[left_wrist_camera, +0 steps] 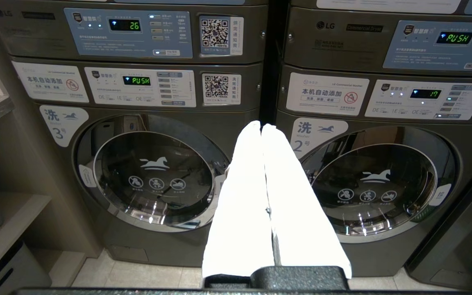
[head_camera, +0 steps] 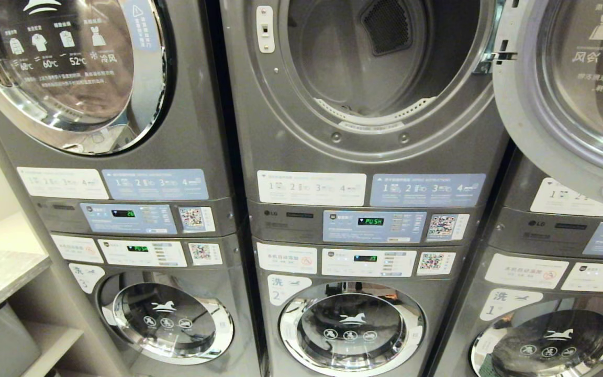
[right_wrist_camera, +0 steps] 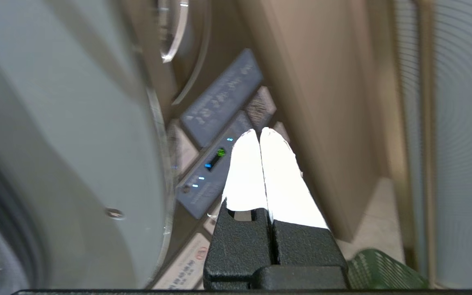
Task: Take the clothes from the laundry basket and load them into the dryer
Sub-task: Close the dryer
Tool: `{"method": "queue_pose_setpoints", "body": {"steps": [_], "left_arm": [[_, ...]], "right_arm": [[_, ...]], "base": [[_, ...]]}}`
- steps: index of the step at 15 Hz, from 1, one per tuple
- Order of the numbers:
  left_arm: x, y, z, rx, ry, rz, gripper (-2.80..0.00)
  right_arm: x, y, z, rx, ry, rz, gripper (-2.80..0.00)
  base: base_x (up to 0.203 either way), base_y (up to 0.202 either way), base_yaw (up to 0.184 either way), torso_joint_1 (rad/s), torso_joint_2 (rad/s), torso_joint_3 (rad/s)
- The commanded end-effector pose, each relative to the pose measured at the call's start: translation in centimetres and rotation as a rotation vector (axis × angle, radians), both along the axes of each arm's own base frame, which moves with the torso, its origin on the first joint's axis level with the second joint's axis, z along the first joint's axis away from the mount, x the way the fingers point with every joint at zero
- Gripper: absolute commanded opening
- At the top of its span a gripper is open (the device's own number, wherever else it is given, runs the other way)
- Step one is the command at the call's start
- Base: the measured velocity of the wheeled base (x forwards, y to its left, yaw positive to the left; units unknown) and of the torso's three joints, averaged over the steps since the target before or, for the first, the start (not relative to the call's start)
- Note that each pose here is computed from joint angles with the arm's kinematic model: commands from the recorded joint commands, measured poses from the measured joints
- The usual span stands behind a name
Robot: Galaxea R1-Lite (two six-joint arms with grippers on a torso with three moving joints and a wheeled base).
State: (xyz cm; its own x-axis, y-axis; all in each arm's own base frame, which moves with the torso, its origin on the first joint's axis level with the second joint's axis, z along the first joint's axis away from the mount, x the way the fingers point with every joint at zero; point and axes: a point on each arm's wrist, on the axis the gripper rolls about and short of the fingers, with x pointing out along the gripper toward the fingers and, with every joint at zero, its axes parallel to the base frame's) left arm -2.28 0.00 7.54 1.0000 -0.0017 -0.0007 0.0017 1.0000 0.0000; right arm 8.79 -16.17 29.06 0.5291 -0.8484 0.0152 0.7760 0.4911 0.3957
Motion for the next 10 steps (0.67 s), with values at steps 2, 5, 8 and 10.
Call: {"method": "queue_pose_setpoints", "body": {"steps": [2,5,8,10], "left_arm": [[0.0,0.0,0.0,0.000,-0.001,0.000,-2.80],[0.0,0.0,0.0,0.000,0.002,0.000,-2.80],[0.0,0.0,0.0,0.000,0.001,0.000,-2.80],[0.0,0.0,0.0,0.000,-0.001,0.000,-2.80]], "right_arm": [[0.6,-0.8,-0.2,-0.007,-0.005,0.055,-2.80],[0.7,-1.0,-0.3,-0.007,-0.006,0.061,-2.80],[0.6,-0.7,-0.5,-0.004,-0.007,0.109,-2.80],[0.4,0.0,-0.6,0.006,-0.027,0.172,-2.80]], "base": [[0.000,0.000,0.000,0.000,0.00,0.000],[0.000,0.000,0.000,0.000,0.00,0.000],[0.000,0.000,0.000,0.000,0.00,0.000],[0.000,0.000,0.000,0.000,0.00,0.000]]}}
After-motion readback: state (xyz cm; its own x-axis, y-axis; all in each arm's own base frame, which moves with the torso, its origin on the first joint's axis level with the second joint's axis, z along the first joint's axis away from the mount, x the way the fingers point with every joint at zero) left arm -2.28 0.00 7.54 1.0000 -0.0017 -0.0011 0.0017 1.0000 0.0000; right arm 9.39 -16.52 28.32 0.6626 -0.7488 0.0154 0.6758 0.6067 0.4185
